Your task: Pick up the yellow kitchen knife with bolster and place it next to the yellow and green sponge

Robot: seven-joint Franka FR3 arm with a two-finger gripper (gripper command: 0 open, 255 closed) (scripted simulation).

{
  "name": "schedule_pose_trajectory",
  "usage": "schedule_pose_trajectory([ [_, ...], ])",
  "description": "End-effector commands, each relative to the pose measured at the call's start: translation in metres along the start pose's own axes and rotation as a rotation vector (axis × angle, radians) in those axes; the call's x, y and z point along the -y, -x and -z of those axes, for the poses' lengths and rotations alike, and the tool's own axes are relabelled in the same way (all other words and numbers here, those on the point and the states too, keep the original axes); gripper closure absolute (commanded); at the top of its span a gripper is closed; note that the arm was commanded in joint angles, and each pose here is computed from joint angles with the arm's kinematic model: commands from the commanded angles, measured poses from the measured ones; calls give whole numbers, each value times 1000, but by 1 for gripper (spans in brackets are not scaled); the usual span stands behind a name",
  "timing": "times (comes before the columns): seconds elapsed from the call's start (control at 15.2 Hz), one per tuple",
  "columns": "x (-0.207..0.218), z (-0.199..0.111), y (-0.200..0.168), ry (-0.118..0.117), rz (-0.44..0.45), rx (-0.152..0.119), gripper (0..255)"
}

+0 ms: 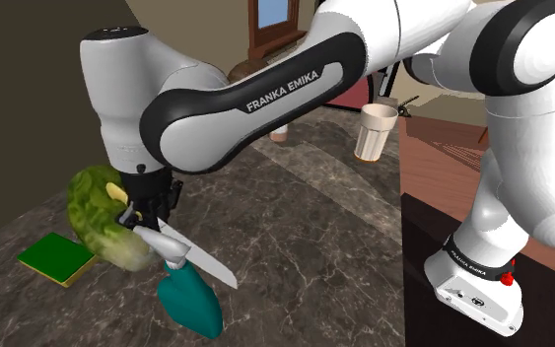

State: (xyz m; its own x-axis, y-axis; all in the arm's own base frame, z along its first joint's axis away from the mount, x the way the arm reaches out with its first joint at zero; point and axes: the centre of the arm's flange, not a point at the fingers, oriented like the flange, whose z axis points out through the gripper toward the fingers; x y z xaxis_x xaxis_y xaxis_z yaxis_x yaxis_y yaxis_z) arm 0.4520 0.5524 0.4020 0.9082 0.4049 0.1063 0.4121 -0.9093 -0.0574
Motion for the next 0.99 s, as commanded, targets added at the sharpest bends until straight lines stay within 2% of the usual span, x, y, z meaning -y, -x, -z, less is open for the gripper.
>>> schedule_pose_trajectory([
  [0.0,-6,-68,-3,35,-7,94,255],
  [0.4,-6,-68,-3,35,-7,94,255],
  [0.46,-6,-74,-2,35,-6,95,0],
  [0.53,-14,-61,-1,34,-8,95,0],
  [0.73,-24,-57,-1,33,-7,95,0],
  [0.79,-6,-68,-3,35,-7,94,0],
  [0.92,-5,-41,-5,35,-7,94,0],
])
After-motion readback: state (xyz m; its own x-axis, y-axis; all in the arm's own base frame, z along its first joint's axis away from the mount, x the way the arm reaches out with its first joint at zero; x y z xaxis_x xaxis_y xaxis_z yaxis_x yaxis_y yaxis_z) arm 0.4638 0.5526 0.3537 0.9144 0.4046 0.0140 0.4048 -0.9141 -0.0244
